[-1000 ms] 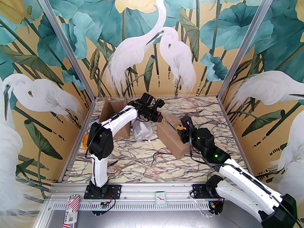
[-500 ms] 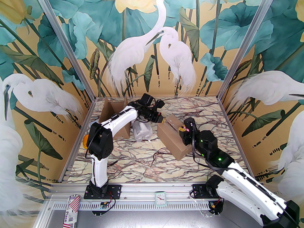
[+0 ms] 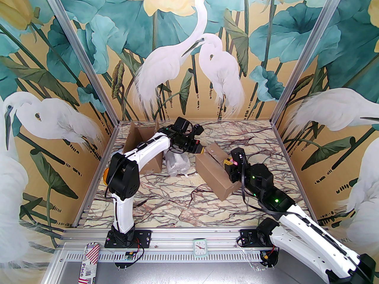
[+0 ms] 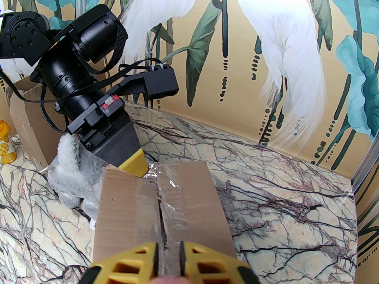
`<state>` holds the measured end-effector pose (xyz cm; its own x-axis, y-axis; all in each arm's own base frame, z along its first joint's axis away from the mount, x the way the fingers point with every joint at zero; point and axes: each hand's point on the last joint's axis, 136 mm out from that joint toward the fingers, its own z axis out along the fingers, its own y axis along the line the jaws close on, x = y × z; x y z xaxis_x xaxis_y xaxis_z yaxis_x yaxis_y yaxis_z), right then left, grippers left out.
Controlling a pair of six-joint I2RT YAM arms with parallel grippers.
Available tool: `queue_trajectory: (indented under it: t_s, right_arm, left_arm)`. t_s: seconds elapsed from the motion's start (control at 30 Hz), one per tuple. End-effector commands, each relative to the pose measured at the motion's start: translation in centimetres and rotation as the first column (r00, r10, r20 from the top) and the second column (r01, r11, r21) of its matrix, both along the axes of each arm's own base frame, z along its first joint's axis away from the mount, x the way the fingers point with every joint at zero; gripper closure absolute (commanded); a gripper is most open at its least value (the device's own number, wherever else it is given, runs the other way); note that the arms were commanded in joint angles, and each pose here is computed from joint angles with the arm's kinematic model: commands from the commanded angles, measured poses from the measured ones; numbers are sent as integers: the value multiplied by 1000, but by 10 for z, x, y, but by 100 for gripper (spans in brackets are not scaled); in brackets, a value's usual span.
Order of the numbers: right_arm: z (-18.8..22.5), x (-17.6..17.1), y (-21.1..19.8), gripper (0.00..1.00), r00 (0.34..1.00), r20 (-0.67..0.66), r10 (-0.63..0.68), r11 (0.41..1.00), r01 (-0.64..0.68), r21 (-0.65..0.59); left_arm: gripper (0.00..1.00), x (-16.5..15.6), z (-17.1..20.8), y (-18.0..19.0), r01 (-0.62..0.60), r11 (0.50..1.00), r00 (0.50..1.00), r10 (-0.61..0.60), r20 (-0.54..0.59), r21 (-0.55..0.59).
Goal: Unpack the express box
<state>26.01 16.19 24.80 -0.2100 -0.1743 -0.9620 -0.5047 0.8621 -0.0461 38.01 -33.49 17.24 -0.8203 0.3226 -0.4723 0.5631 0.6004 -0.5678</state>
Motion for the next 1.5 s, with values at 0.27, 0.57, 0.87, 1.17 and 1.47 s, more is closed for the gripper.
queue_trajectory:
  t_s: [0.27,0.57,0.87,1.17,1.47]
  right_arm:
    - [-22,-12,-2,100,995,-95,24,999,-28,-40]
    - [-14,-13,-7,100,997,-74,4,1000,-7,-30]
    - [-2,-16,-17,100,999,-23,-32,999,32,2]
    - [3,-18,-30,100,996,6,-87,996,87,17]
    - [4,-21,-40,100,991,29,-128,991,127,32]
  left_arm:
    - [100,49,-8,66,-237,966,971,231,65,105]
    - [100,53,-12,82,-274,955,961,268,61,113]
    - [100,51,-15,85,-277,954,961,273,54,116]
    - [100,52,-17,89,-292,948,956,287,58,125]
    - [100,52,-19,90,-301,946,954,296,53,124]
